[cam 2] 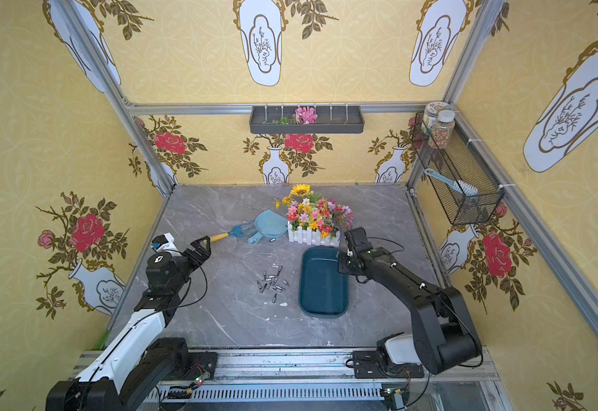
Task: Put the bit on the desktop into the storage box
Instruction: Move the storage box to the center of the board.
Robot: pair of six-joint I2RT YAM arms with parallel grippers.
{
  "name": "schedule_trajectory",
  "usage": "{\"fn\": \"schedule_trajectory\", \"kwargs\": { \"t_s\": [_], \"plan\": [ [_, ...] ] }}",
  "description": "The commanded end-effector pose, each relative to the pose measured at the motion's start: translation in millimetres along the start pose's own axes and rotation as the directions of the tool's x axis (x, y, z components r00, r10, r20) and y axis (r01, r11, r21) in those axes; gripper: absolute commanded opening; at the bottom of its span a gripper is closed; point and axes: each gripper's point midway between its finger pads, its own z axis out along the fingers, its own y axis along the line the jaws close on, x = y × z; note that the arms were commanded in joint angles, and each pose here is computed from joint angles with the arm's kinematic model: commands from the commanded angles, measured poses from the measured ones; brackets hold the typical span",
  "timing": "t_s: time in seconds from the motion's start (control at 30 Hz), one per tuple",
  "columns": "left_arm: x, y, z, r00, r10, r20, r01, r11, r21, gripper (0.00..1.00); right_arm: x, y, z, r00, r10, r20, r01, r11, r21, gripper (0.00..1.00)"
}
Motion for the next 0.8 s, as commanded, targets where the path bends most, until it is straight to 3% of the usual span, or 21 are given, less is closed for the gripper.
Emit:
{"fn": "schedule_trajectory", "kwargs": {
  "t_s": [0.0,0.77],
  "plan": [
    [-2,-2,0,1.000,0.007,0.003,-0.007,1.000,0.001,1.00,-24,6,6,0.997,-0.057,0.044,0.057,0.998,-0.004,0.01],
    [-1,-1,-3,1.000,0.012,-0.002,-0.012,1.000,-0.007,1.00,-87,16,54,0.986,-0.155,0.058,0.155,0.988,0.003,0.01]
  ]
}}
